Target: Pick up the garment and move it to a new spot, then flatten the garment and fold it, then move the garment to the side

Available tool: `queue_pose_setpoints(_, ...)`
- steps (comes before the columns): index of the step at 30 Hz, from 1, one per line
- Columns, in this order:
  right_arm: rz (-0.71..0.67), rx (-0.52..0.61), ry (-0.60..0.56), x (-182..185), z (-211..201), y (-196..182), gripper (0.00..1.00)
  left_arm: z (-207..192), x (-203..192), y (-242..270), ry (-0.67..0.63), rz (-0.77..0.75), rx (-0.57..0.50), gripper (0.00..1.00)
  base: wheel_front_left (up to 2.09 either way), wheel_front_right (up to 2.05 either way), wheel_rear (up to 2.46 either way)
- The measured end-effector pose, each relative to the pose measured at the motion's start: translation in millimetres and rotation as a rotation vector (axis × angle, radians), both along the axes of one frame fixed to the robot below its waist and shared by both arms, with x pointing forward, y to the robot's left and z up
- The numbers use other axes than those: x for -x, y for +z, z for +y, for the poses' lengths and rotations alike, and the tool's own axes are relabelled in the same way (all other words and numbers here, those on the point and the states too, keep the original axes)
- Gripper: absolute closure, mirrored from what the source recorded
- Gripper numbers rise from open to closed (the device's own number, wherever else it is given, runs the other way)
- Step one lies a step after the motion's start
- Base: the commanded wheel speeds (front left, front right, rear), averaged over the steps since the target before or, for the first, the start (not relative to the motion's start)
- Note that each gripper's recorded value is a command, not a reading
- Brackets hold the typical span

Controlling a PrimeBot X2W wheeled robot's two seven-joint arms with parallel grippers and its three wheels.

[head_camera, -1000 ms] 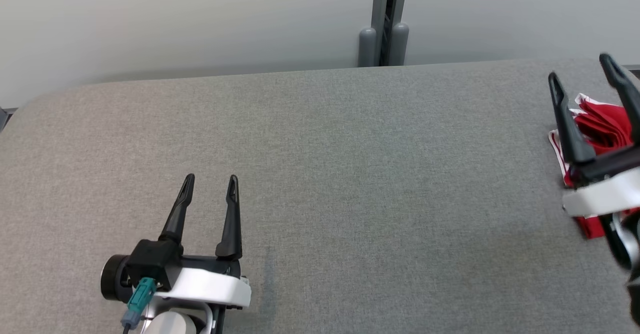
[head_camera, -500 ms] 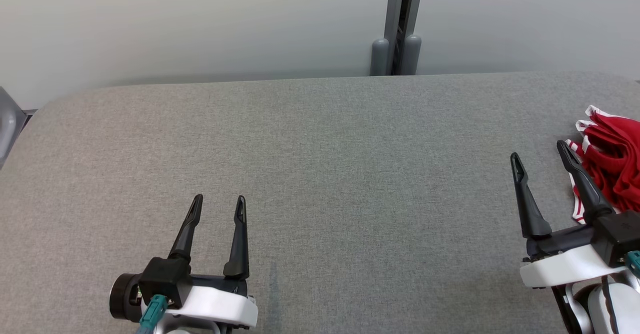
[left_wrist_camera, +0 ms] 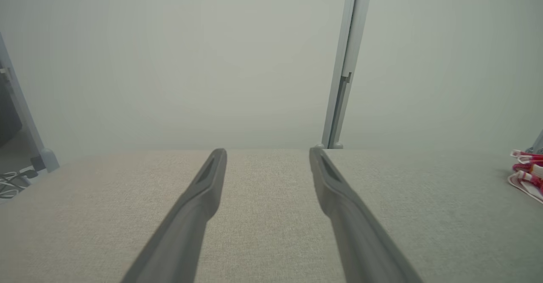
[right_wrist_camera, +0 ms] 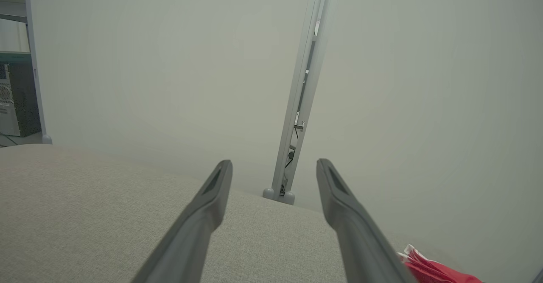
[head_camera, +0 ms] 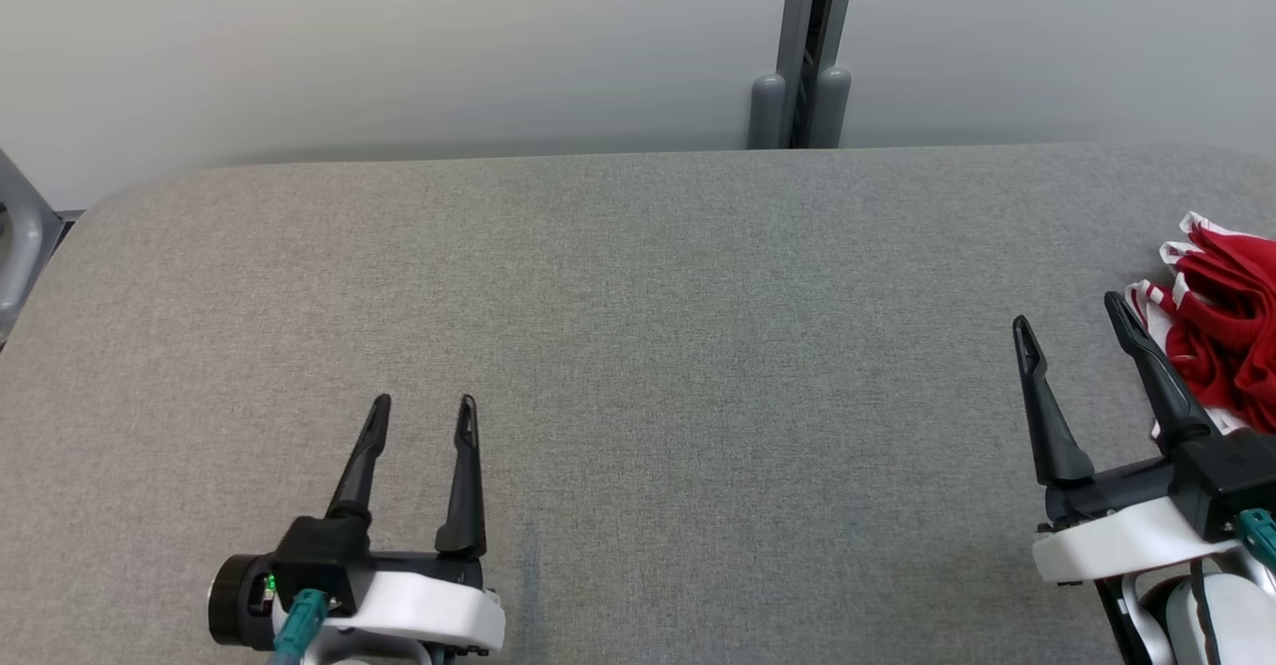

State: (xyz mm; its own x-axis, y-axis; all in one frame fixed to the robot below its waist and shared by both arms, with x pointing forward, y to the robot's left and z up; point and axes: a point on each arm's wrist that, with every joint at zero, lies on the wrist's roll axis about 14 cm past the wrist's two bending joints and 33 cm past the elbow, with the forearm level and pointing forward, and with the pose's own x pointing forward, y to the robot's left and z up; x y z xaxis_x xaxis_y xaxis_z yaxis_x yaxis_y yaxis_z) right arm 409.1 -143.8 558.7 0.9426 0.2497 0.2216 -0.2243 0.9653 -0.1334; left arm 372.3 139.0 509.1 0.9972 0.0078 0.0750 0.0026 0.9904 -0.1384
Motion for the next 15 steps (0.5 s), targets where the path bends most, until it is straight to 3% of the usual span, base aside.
queue_pose_setpoints(15, 0.015, 0.009, 0.014, -0.3, 3.3, -5.5, 0.00, 9.4, -0.8, -1.7, 0.014, 0.005, 0.037, 0.00, 0.00, 0.00, 0.00)
